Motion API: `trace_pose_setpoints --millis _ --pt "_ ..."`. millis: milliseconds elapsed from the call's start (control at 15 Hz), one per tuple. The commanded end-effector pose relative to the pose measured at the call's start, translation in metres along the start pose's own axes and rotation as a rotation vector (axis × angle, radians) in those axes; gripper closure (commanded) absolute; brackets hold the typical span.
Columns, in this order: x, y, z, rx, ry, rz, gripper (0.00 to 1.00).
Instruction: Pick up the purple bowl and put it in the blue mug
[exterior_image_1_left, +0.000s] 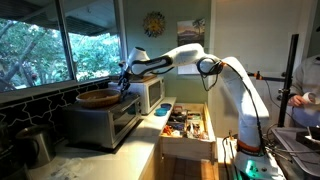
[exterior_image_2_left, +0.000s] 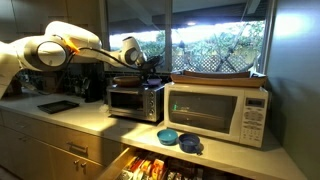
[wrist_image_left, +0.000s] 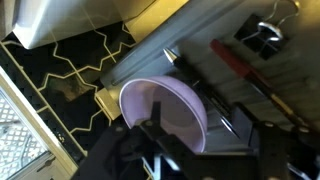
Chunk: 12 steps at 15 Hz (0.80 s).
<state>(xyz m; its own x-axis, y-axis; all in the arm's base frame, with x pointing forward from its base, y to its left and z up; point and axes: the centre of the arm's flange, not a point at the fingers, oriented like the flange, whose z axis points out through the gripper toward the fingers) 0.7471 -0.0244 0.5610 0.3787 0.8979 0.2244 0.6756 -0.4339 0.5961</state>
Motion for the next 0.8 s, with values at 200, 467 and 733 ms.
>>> trace_pose_setpoints --millis 200,467,733 --pt "0.022 0.016 0.029 0.001 0.066 -0.076 0.81" --pt "0.032 0.017 0.032 0.017 0.089 -0.09 1.0" --pt "0.031 0.016 0.028 0.031 0.073 -0.057 0.99"
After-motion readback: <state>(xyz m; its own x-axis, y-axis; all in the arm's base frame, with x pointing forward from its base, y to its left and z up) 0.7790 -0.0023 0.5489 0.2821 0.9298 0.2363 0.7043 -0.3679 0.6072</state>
